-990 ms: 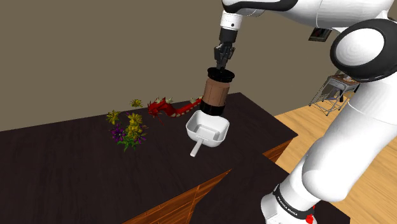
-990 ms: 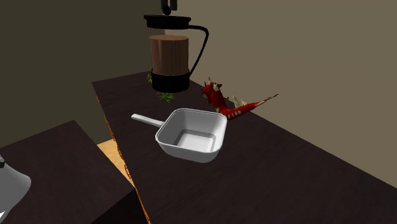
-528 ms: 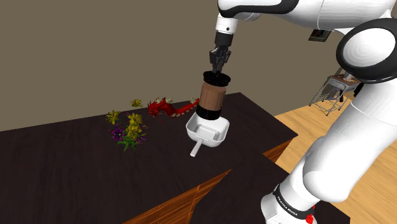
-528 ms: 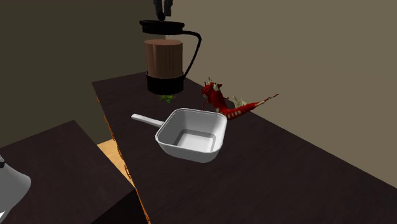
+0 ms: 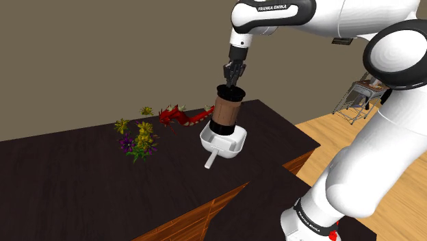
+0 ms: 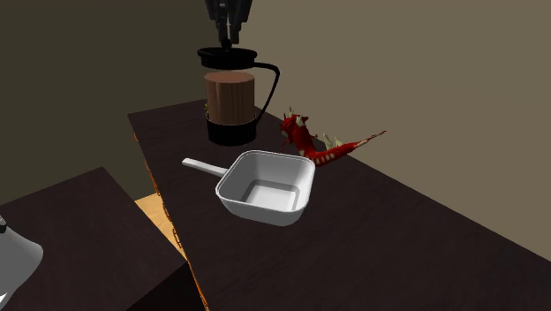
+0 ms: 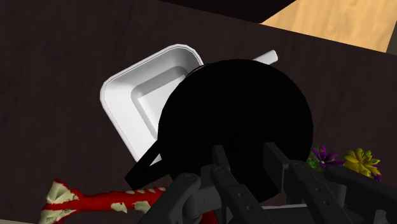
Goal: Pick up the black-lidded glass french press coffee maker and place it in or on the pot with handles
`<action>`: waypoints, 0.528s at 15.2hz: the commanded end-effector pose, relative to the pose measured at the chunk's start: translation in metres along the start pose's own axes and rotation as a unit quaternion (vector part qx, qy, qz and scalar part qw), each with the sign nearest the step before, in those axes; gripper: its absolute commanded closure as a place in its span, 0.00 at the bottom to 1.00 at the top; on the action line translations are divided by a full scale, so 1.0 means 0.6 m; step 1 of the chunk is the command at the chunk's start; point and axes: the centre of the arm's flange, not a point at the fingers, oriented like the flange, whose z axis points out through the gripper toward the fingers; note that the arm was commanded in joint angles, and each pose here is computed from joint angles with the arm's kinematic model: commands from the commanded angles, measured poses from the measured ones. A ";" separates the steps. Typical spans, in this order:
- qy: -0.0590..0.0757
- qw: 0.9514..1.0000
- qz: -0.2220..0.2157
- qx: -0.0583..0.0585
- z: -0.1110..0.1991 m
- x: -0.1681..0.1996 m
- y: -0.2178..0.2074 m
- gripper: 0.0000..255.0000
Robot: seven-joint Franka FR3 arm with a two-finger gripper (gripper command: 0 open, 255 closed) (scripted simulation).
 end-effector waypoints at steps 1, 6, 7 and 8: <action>0.002 1.000 0.000 0.000 0.015 0.001 0.000 1.00; 0.002 1.000 0.000 0.000 0.059 0.004 0.001 1.00; 0.002 1.000 0.000 0.000 0.068 0.005 0.001 1.00; 0.002 1.000 0.000 0.000 0.076 0.005 0.001 1.00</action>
